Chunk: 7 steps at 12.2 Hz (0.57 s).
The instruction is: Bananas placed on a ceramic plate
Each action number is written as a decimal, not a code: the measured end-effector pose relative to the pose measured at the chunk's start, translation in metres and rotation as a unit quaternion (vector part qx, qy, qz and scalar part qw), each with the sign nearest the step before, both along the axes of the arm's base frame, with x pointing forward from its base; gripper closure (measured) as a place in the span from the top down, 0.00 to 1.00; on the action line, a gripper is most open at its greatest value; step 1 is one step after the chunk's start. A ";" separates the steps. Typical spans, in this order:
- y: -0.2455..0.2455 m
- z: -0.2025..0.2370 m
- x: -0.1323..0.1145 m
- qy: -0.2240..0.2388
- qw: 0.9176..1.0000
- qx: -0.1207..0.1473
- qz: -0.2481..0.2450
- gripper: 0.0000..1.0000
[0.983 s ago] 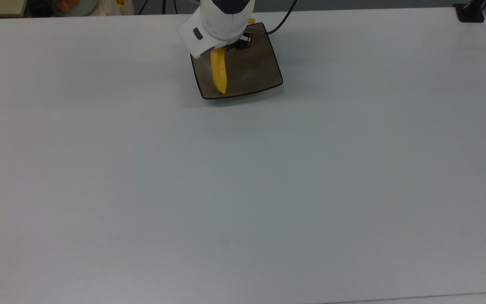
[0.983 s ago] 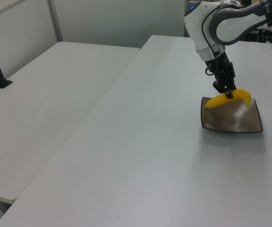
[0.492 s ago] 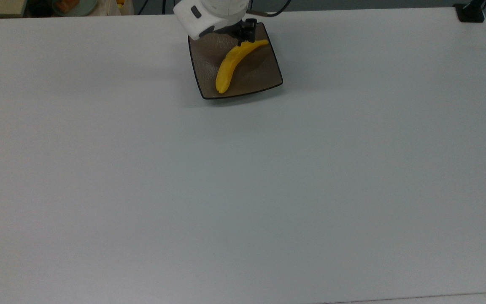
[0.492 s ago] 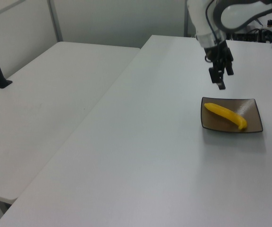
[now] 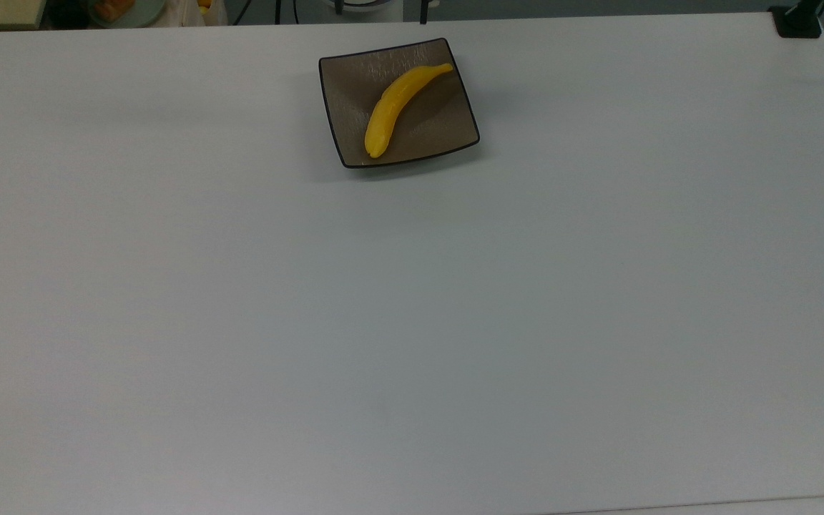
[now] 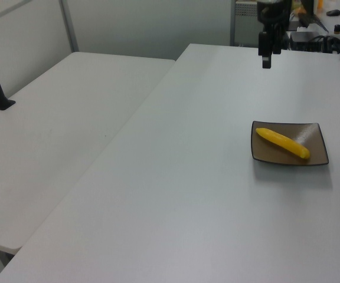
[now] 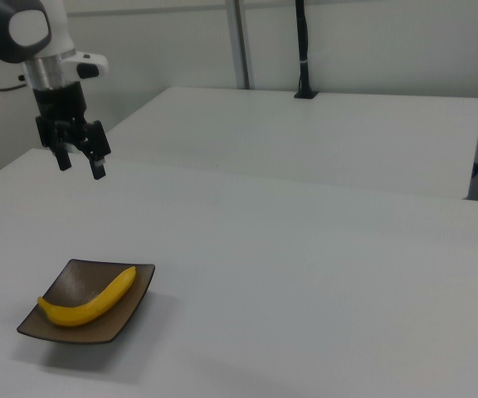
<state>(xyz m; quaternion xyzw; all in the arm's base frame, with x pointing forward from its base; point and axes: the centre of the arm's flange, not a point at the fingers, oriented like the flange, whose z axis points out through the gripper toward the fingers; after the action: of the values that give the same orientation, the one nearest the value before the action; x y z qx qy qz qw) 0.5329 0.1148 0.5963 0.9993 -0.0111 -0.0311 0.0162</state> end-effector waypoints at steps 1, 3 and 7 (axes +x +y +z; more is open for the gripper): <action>-0.002 0.006 -0.002 -0.002 1.000 0.015 -0.004 1.00; -0.013 0.013 0.007 -0.035 0.999 0.033 -0.001 1.00; -0.030 0.010 0.024 -0.077 0.996 0.041 0.036 1.00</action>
<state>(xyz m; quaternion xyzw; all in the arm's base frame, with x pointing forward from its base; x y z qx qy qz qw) 0.5567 0.0843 0.6065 0.9983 0.0252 0.0458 -0.0246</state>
